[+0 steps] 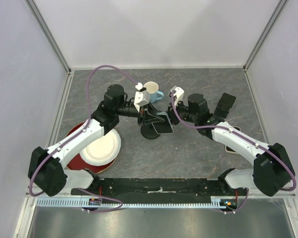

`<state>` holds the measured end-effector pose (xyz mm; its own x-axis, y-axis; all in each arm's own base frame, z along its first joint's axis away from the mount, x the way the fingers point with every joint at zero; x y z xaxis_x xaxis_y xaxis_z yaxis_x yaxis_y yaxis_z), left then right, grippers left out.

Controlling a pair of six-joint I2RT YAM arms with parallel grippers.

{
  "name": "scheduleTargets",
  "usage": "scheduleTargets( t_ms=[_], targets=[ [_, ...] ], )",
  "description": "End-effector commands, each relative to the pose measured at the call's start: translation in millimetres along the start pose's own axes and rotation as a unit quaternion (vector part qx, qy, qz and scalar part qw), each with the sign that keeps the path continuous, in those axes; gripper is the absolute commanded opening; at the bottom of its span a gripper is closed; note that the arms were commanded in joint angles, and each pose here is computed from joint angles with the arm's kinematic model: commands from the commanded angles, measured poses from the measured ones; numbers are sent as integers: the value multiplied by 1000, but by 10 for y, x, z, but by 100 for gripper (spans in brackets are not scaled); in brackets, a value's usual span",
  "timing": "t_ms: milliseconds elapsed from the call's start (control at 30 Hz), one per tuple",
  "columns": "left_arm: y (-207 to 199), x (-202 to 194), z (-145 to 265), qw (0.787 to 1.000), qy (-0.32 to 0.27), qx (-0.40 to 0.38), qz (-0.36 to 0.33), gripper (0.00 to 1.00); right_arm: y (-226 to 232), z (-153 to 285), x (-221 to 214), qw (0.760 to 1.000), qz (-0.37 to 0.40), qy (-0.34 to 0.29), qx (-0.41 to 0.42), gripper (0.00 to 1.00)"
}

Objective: Place the phone on the phone stand

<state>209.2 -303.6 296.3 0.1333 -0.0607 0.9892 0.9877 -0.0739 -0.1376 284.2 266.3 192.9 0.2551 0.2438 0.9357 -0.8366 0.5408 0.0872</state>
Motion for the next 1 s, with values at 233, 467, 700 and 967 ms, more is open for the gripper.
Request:
scheduleTargets(
  t_ms=[233, 467, 700, 967],
  targets=[
    [487, 151, -170, 993, 43, -15, -112, 2, 130, 54, 90, 998, -13, -2, 59, 0],
    [638, 115, -27, 994, 46, -22, -99, 2, 158, 31, 63, 996, -10, 3, 84, 0],
    [789, 5, 17, 995, 49, -12, -92, 2, 167, 11, 70, 995, -7, 3, 98, 0],
    [839, 15, 28, 996, 37, -27, -78, 2, 156, -4, 46, 995, -7, 6, 100, 0]
  ],
)
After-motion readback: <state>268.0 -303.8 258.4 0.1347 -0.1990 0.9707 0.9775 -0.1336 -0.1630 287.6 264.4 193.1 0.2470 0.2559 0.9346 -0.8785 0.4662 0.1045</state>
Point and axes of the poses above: each gripper's point midway between its finger pads, its own z axis back along the fingers, its own y axis along the line the jaws close on, x = y × z, the point moved 2 cm from there along z, back along the fingers, and after that the axes turned 8 degrees about z, right-handed, at the moved point
